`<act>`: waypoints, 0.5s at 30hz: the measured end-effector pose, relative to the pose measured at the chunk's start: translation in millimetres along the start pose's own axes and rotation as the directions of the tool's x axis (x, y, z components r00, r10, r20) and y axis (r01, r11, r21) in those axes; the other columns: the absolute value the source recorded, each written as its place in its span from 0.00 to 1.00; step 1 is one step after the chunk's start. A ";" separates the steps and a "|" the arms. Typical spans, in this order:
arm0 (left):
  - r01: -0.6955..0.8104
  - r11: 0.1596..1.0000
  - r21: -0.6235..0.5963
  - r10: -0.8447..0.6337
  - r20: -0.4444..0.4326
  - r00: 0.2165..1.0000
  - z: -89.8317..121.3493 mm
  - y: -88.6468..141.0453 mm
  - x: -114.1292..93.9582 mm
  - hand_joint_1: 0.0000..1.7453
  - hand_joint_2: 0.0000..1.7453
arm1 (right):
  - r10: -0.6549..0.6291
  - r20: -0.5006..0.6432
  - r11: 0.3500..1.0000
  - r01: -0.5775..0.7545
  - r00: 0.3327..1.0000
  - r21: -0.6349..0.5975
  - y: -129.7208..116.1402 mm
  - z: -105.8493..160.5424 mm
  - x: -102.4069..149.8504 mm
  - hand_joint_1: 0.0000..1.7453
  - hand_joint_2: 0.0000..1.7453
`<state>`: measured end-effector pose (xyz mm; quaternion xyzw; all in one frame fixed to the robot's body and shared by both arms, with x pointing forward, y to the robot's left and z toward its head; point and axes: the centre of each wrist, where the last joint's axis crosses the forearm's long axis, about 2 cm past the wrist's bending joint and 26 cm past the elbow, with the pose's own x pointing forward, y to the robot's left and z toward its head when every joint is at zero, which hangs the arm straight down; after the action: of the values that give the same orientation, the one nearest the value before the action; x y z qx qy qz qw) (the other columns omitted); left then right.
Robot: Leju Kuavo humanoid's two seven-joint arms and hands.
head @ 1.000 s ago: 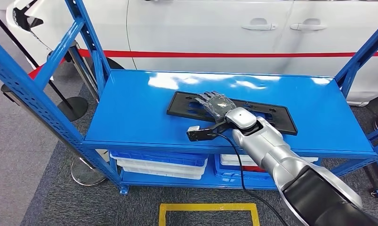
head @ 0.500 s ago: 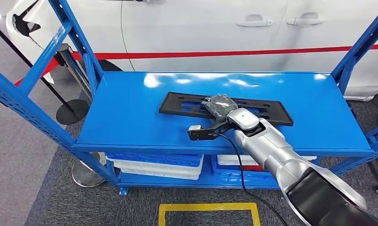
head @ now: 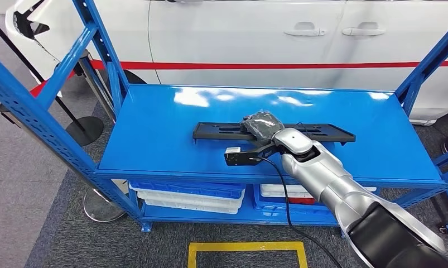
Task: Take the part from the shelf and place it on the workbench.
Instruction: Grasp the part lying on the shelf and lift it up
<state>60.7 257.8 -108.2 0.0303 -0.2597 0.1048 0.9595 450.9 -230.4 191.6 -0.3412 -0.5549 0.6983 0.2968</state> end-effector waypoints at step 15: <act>-0.005 1.000 0.001 0.005 0.006 1.000 -0.2 0.4 0.5 0.00 0.00 | 0.029 -0.003 0.998 -0.029 1.000 -0.053 9.4 5.2 6.7 1.00 1.00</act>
<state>61.1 258.2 -108.1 0.0306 -0.2626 0.1070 0.9585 442.4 -230.1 182.2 -0.3576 -0.5679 0.6872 0.2781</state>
